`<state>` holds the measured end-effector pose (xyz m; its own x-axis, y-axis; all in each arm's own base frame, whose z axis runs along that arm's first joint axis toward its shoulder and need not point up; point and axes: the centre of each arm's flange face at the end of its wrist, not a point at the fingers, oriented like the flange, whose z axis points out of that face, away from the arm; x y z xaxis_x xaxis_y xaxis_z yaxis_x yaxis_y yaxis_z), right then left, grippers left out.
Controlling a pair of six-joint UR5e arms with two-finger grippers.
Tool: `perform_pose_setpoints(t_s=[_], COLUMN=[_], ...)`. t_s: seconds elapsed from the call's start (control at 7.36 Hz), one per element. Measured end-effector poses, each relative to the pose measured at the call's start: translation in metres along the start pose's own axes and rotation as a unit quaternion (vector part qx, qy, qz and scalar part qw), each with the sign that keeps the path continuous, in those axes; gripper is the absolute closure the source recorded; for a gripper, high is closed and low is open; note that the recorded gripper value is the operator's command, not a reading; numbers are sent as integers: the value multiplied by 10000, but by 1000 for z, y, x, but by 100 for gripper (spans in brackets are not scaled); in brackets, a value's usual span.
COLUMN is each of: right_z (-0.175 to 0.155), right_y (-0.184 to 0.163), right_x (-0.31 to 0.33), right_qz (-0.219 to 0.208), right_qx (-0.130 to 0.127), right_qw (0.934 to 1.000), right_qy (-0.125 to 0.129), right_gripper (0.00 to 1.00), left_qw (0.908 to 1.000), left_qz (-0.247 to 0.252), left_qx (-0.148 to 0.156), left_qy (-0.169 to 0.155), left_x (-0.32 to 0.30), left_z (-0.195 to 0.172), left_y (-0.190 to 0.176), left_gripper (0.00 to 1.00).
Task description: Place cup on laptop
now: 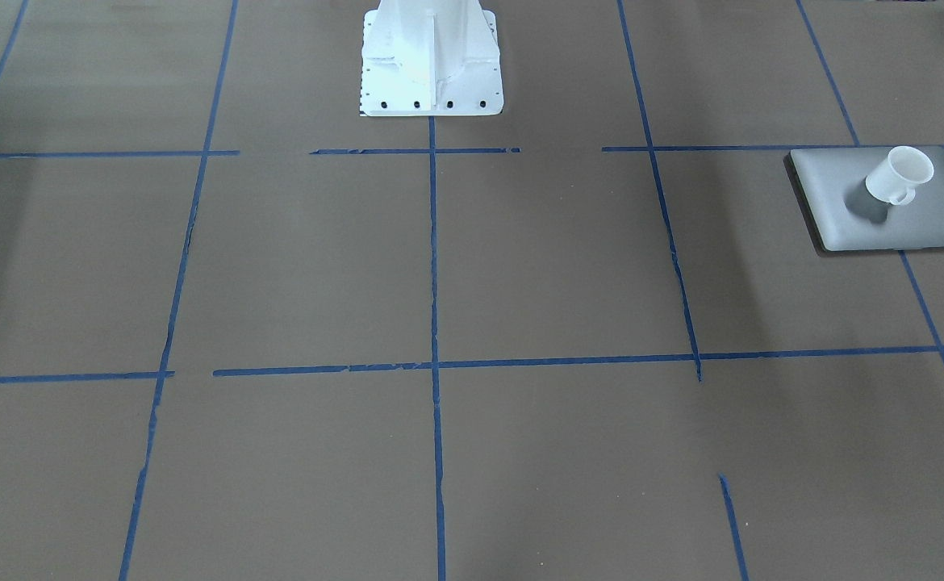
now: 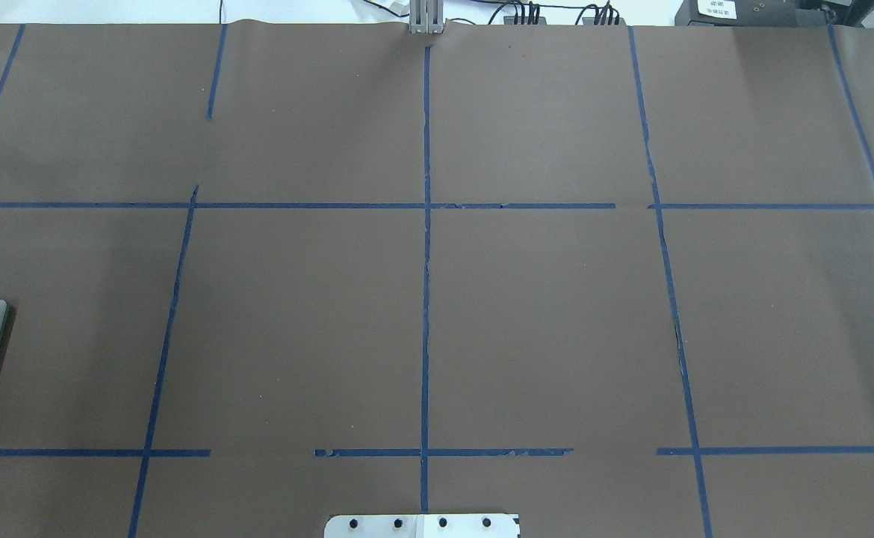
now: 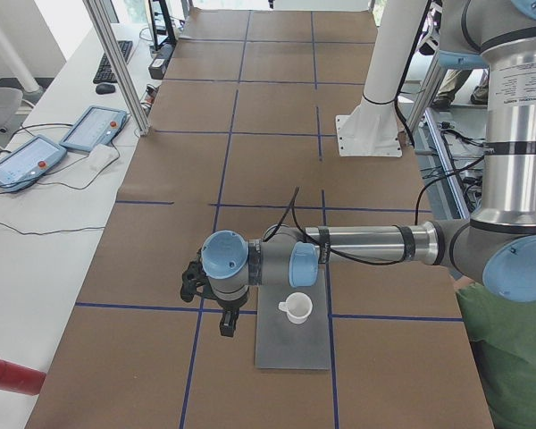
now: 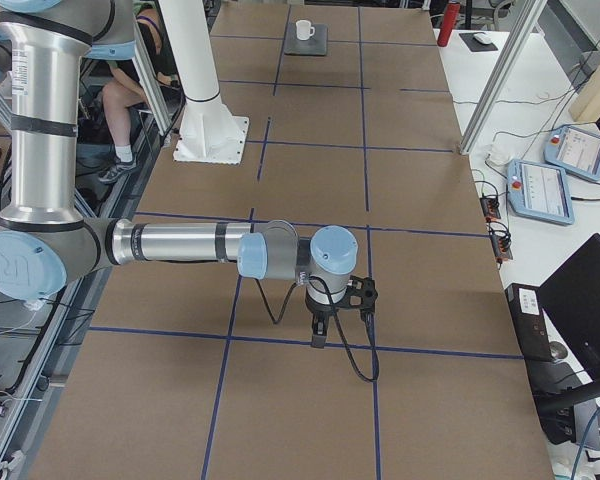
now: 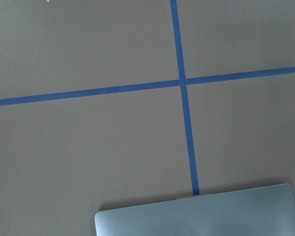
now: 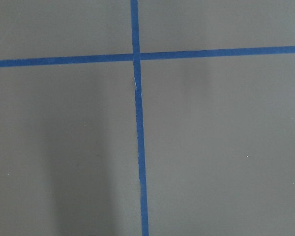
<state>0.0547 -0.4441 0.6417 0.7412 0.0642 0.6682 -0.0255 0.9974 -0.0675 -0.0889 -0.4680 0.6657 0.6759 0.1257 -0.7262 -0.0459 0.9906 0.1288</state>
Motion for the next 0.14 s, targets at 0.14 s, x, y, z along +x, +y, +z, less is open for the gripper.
perform_pose_setpoints(t_s=[0.14], right_z=[0], right_y=[0], right_x=[0], right_qz=[-1], right_qx=[1], right_qw=[10000], right_qy=[0], right_gripper=[0], left_qw=[10000], left_qz=[15], left_qx=[16], left_qy=[-3], left_x=[1], left_z=[-2], left_y=[-2], left_gripper=[0])
